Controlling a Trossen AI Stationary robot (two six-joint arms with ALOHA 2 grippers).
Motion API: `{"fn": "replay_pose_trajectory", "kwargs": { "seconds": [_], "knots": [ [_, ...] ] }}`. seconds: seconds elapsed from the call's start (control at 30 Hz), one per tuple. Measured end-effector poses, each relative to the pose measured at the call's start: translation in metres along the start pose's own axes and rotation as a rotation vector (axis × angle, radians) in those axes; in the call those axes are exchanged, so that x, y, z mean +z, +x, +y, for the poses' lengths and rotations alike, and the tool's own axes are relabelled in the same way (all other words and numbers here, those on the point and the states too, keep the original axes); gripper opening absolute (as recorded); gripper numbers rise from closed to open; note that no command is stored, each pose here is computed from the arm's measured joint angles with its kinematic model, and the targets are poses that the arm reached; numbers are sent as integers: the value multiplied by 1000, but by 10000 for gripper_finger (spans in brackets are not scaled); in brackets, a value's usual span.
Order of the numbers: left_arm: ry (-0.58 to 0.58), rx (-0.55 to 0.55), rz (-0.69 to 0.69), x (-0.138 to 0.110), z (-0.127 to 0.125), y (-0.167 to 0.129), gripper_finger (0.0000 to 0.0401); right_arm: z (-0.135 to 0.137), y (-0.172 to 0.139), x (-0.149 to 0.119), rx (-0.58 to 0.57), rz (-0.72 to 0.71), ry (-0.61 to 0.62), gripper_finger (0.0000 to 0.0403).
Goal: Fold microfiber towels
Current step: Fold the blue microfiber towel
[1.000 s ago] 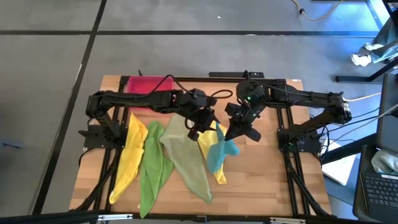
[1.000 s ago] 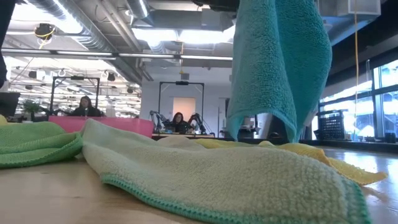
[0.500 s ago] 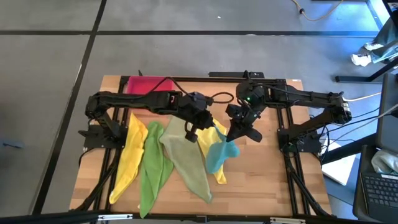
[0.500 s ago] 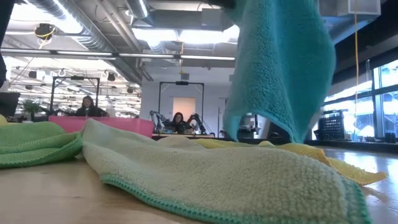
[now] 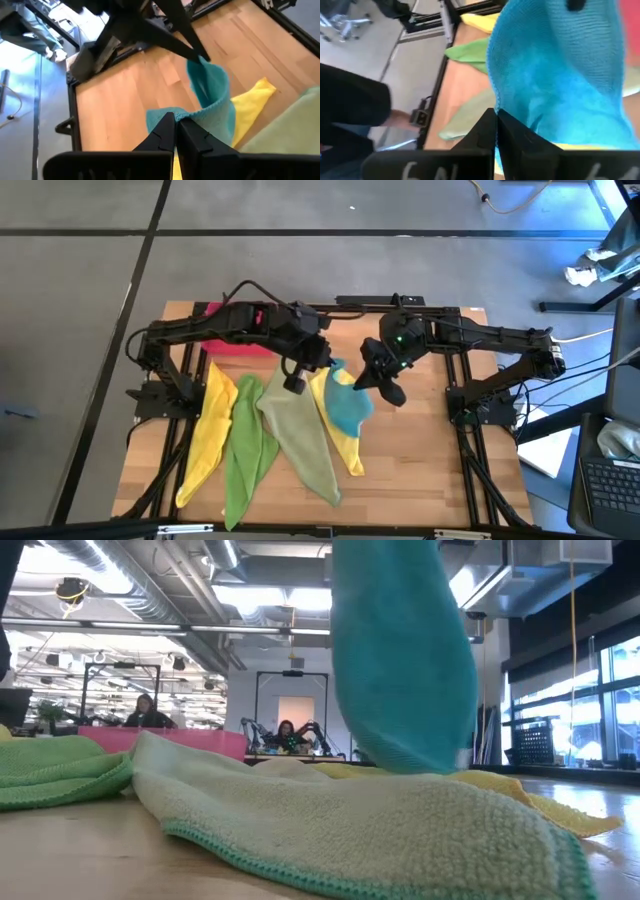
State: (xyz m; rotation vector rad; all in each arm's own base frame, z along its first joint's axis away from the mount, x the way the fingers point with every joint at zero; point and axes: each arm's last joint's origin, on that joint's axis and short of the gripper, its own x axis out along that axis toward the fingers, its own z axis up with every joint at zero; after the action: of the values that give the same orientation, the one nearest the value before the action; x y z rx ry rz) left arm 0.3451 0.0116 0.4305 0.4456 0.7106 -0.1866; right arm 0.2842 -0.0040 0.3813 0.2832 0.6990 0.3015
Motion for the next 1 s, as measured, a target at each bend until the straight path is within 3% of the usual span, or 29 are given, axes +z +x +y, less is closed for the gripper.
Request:
{"fn": "replay_pose_trajectory", "kwargs": {
  "seconds": [0.17, 0.4, 0.67, 0.87, 1.0],
  "knots": [
    [-1, -34, 74, -7, -4, -1, 0, -1, 0, 0, -38, -3, -25, 14],
    [-17, -12, 109, -8, -3, -4, 0, -3, 1, 3, -88, -34, -42, 60],
    [-68, 53, 12, 8, 4, -37, 0, -5, 9, 16, -143, -148, -135, 76],
    [-78, -38, 62, 5, -3, -58, 0, -9, -4, 40, -201, -397, -235, 82],
    [-111, -130, 110, 0, -8, -65, 0, -16, -3, 47, -223, -457, -275, 96]
  ]
}}
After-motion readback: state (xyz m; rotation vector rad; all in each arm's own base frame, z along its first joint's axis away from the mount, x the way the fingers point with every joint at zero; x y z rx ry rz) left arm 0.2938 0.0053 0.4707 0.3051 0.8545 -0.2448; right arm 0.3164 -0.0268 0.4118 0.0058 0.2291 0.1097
